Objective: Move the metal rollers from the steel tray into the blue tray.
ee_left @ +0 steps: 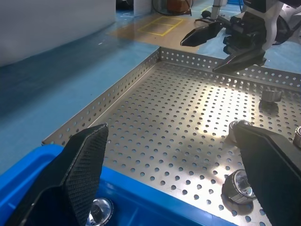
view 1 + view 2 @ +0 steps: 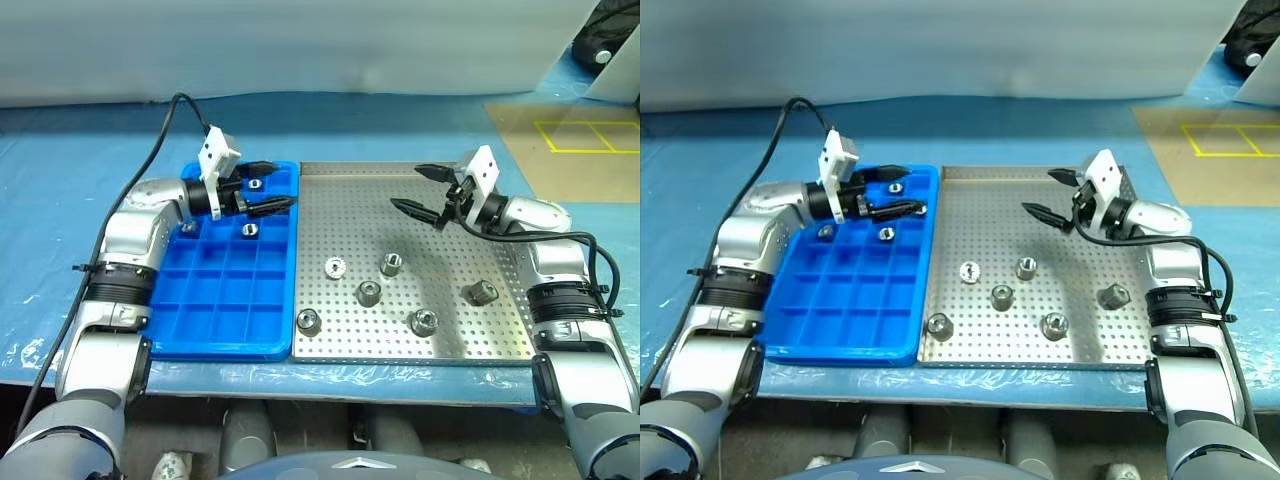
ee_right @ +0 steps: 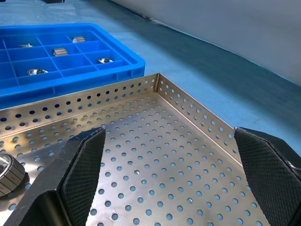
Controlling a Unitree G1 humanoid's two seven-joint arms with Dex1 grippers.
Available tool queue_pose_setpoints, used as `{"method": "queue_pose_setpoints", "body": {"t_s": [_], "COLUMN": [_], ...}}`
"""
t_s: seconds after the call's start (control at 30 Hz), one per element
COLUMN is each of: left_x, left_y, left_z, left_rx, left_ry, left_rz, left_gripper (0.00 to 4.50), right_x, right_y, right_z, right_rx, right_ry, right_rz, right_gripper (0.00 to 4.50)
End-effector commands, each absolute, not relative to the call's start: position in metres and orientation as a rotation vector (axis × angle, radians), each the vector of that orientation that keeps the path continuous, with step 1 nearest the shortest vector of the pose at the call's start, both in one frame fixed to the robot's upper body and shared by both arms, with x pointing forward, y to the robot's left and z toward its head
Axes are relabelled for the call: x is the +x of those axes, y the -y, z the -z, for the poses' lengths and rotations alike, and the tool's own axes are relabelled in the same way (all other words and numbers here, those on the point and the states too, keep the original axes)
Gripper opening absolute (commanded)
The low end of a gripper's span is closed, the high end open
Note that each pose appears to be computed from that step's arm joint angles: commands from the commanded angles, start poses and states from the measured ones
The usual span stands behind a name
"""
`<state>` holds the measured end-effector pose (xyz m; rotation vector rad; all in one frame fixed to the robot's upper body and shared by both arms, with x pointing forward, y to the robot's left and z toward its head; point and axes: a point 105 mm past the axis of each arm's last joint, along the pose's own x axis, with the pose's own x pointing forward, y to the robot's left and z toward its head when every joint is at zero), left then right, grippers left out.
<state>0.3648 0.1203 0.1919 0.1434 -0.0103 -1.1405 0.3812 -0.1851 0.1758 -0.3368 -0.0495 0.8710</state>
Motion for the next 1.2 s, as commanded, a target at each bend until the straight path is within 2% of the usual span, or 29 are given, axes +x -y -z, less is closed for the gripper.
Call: {"method": "queue_pose_setpoints", "body": {"t_s": [0.03,0.5,0.73,1.03,1.2], "left_x": [0.356,0.349,0.358,0.385,0.385], "left_y": [-0.123,-0.134,-0.128,-0.085,-0.067], "left_z": [-0.202,-0.191,-0.202,-0.22,-0.211], "left_rx": [0.128,0.12,0.106,0.32,0.428], "left_ry": [0.057,0.024,0.036,-0.048,-0.177], "left_rz": [1.129,1.081,1.088,1.325,1.487], "left_gripper": [4.47,4.47,4.47,4.47,4.47], "right_x": [0.38,0.378,0.377,0.375,0.363], "right_y": [0.179,0.18,0.181,0.184,0.185], "right_z": [-0.192,-0.189,-0.189,-0.187,-0.175], "right_rx": [-0.348,-0.345,-0.347,-0.337,-0.307], "right_ry": [0.117,0.096,0.097,0.109,0.106], "right_rz": [-0.892,-0.906,-0.904,-0.869,-0.833], "right_gripper": [4.5,4.5,4.5,4.5,4.5]}}
